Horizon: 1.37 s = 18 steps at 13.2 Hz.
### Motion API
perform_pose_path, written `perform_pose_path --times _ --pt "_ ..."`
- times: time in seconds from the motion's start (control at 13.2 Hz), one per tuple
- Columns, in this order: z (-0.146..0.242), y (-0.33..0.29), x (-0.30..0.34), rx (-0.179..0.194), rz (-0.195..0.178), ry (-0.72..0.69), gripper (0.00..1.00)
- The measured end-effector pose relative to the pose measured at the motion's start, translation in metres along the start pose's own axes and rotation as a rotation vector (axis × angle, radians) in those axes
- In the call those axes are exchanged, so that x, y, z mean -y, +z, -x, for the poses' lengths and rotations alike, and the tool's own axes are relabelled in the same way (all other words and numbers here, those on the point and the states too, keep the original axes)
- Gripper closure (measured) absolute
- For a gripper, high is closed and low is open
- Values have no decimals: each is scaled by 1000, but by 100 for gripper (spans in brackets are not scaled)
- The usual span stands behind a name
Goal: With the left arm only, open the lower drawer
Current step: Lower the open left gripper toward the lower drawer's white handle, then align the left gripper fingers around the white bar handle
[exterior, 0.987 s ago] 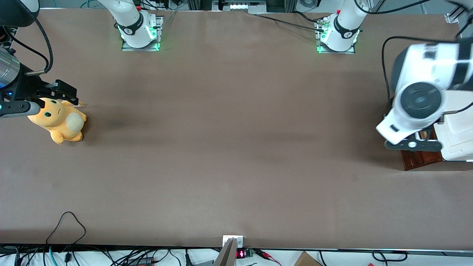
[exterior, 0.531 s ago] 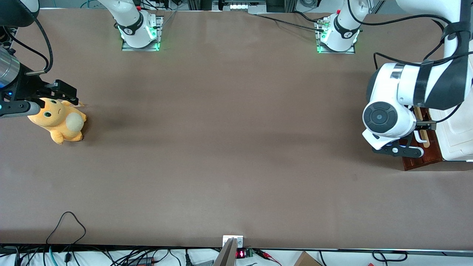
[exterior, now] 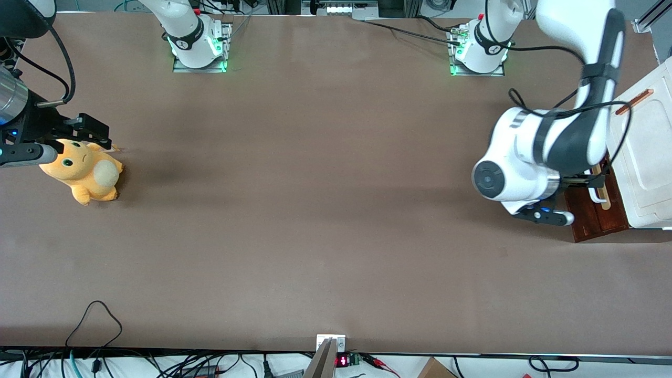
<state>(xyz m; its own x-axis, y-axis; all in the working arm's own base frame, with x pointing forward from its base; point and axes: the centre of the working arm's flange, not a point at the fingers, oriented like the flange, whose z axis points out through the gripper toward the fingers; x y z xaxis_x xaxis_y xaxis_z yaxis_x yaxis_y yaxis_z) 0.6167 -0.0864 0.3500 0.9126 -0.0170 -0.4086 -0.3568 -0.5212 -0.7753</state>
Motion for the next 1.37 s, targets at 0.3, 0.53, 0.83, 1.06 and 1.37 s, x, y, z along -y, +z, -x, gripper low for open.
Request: perform_pose_path --times 0.3,0.53,0.83,1.06,1.37 --pt "-11 15 -38 26 -126 -43 0" --pt "-19 35 -57 49 -239 -22 0" --pt "-24 68 -86 73 -341 -62 0" --pt "-29 87 -100 83 -355 -147 0" --pt "-32 109 -108 104 -364 -199 0"
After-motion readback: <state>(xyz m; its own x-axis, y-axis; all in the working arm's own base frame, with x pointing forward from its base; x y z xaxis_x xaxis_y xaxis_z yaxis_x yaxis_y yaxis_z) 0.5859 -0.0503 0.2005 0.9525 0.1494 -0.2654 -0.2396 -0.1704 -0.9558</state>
